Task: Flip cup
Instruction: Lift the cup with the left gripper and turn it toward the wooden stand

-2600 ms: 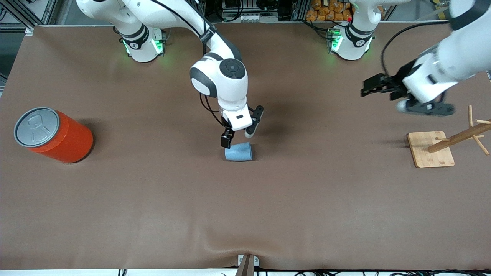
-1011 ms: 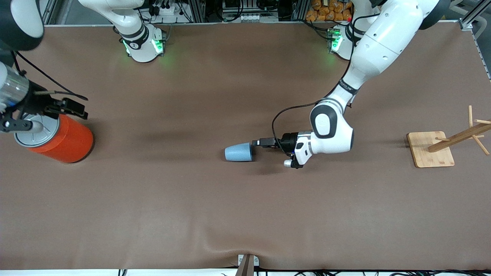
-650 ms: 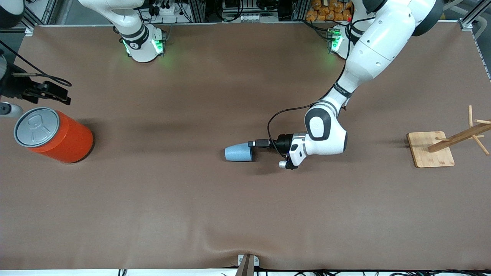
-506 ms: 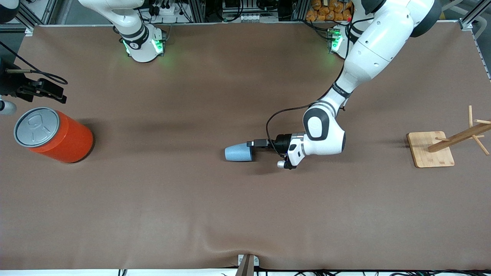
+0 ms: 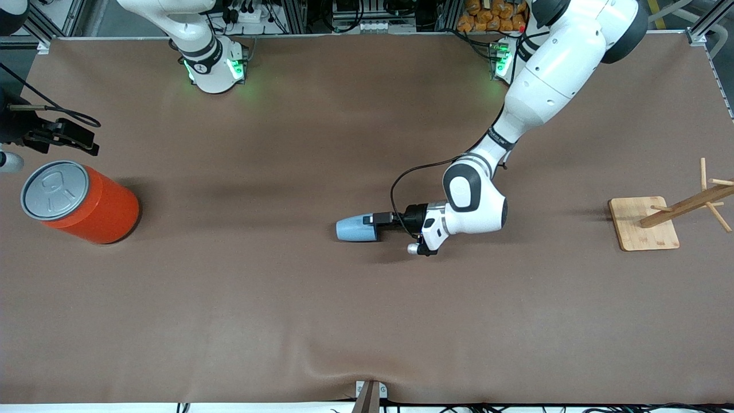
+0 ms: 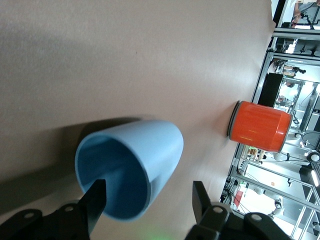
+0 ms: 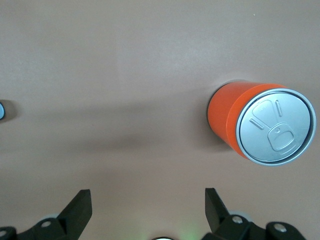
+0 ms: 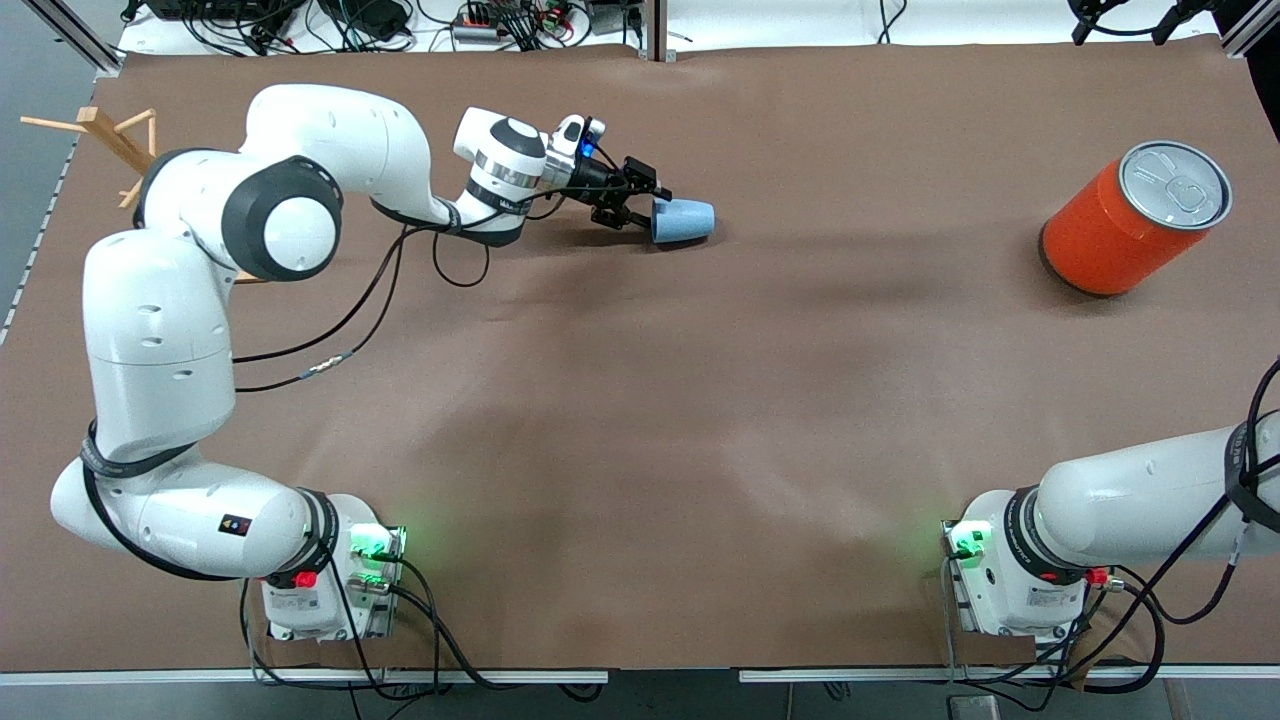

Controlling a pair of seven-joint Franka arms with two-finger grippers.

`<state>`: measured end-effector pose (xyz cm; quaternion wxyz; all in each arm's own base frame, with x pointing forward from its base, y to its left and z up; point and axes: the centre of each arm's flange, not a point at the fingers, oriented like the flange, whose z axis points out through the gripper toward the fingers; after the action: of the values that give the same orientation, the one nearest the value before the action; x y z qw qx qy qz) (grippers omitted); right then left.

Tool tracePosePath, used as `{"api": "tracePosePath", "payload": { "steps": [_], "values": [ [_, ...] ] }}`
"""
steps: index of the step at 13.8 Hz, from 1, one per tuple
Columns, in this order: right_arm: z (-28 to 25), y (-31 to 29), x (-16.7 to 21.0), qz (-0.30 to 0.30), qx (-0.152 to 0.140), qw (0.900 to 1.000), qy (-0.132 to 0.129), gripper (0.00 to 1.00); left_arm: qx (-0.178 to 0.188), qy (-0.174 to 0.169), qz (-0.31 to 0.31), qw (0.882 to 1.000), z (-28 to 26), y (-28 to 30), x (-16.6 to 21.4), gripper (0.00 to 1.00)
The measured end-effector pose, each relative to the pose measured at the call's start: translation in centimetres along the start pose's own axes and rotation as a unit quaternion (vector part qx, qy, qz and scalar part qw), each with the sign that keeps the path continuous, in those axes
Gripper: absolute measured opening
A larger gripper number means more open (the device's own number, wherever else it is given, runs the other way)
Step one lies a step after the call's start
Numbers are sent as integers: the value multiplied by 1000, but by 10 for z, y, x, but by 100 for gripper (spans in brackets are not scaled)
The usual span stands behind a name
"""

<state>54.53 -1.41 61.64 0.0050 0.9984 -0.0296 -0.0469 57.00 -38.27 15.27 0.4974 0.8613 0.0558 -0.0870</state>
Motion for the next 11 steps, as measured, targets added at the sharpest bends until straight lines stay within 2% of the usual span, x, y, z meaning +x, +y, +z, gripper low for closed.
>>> {"api": "tracePosePath", "payload": {
  "steps": [3, 4, 7, 9, 11],
  "values": [
    [0, 0, 0, 0, 0, 1000, -1, 100, 1, 7, 4, 1000, 12, 1, 4, 71],
    [1, 0, -1, 0, 0, 1000, -4, 100, 1, 6, 5, 1000, 16, 2, 4, 65],
    [3, 0, 0, 0, 0, 1000, -7, 100, -1, 7, 8, 1000, 18, 5, 4, 29],
    [2, 0, 0, 0, 0, 1000, -6, 100, -7, 11, 14, 1000, 16, 14, 8, 11],
    [2, 0, 0, 0, 0, 1000, -6, 100, -7, 23, 19, 1000, 8, 20, 15, 9]
  ]
}}
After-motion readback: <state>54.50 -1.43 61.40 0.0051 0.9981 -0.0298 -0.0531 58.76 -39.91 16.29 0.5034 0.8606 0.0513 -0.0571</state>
